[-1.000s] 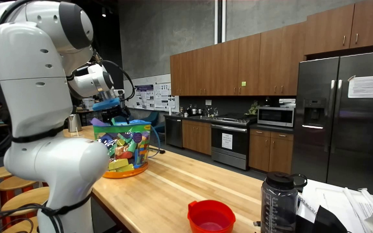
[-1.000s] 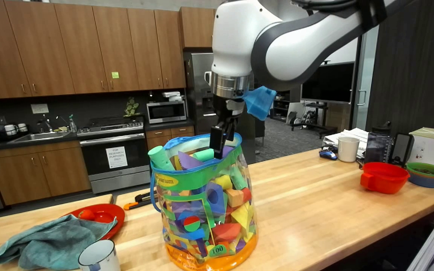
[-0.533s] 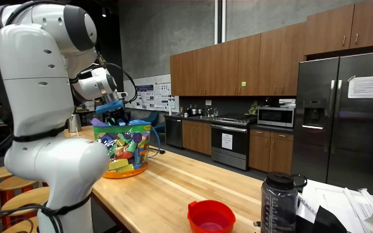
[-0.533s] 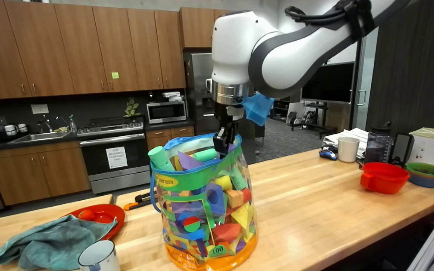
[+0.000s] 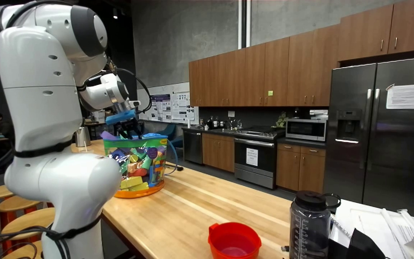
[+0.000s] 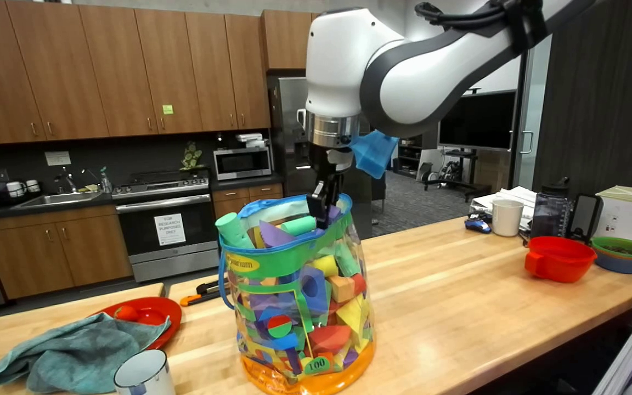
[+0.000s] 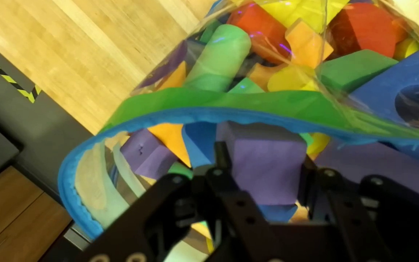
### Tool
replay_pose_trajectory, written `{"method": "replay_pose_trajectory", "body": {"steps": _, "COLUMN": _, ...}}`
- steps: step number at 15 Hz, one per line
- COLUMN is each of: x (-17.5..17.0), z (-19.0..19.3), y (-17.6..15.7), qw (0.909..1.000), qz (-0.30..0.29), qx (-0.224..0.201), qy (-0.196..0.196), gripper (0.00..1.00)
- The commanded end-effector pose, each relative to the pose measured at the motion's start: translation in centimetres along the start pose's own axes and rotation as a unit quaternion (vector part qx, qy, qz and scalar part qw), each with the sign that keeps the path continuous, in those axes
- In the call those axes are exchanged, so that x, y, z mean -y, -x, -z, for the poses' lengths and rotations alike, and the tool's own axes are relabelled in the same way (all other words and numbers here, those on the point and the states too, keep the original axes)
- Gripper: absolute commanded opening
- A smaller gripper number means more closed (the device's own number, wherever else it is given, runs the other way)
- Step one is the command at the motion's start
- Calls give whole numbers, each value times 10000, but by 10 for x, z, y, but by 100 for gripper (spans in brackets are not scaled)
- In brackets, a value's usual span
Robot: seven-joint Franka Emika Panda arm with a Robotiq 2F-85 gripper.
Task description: Remove a purple block from the clear bag and put it on the table
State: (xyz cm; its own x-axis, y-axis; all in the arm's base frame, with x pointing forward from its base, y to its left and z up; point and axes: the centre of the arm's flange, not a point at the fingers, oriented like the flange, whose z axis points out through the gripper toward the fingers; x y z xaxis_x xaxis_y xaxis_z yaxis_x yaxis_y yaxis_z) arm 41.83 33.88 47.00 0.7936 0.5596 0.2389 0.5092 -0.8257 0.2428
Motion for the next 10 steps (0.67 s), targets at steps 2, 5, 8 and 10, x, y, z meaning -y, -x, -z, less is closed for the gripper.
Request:
{"method": "replay_pose_trajectory", "body": {"steps": 2, "x": 4, "z": 40, "y": -18, "qw": 9998, "qz": 23, "qx": -84, "qy": 192, "gripper": 16}}
{"method": "replay_pose_trajectory", "body": {"steps": 5, "x": 0, "z": 72, "y": -31, "qw": 9995, "qz": -28, "qx": -183, "qy": 270, "gripper": 16}}
{"method": "replay_pose_trajectory", "body": {"steps": 8, "x": -11, "z": 100, "y": -46, "qw": 9985, "qz": -150, "qx": -371, "qy": 368, "gripper": 16}}
{"method": "replay_pose_trajectory", "body": {"steps": 10, "x": -23, "z": 116, "y": -54, "qw": 9975, "qz": -289, "qx": -494, "qy": 426, "gripper": 16}}
